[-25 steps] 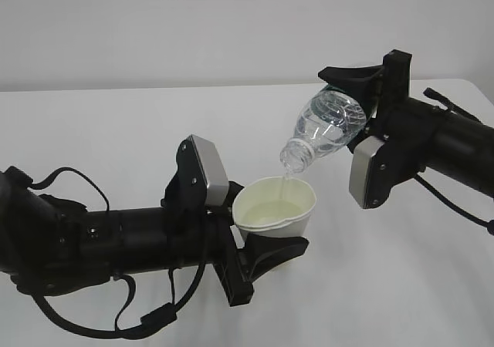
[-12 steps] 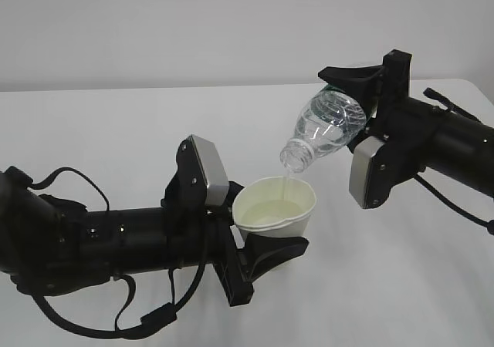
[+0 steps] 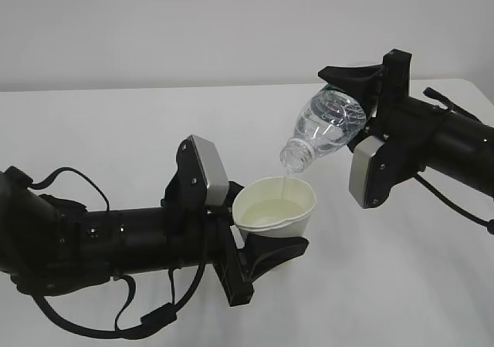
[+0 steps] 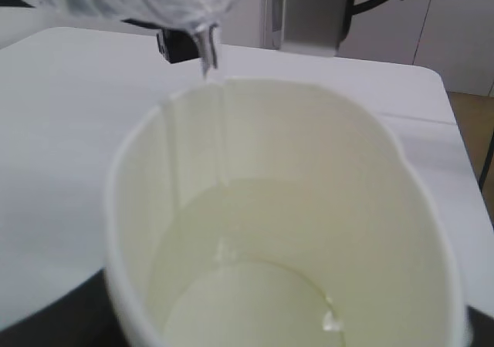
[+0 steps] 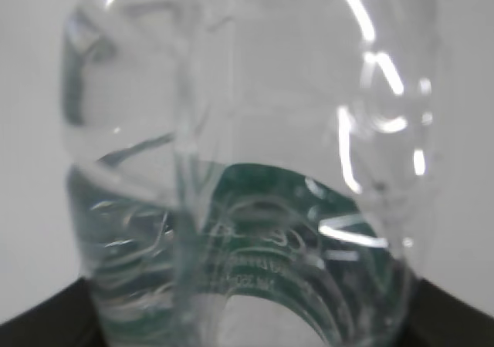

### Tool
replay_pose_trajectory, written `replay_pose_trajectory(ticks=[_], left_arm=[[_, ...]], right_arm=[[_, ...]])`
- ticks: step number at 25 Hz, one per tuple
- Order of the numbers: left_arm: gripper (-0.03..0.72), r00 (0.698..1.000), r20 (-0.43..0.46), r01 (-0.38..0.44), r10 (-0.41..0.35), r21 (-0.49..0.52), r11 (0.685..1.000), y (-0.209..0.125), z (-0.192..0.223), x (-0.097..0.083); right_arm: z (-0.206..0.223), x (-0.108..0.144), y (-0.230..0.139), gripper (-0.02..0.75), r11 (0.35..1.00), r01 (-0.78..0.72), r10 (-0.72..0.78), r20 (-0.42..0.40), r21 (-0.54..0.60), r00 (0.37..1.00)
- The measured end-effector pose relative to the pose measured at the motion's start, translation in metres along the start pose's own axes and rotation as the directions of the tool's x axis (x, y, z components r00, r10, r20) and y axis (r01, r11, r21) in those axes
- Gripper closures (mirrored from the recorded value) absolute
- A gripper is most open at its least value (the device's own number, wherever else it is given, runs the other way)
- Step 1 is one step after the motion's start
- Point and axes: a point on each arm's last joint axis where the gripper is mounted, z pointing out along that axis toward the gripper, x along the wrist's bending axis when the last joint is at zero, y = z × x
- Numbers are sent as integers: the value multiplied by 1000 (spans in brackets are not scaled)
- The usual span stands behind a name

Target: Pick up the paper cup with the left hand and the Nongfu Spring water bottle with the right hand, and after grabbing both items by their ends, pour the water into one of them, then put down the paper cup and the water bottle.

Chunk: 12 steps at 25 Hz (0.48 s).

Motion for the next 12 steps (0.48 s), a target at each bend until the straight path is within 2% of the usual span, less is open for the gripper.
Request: replay_pose_trajectory(ticks=[12], left_arm=[[233, 1000, 0, 0, 0, 2, 1000, 0, 0, 0]], right_arm=[[0, 0, 0, 274, 1000, 16, -16, 0, 0, 1000]])
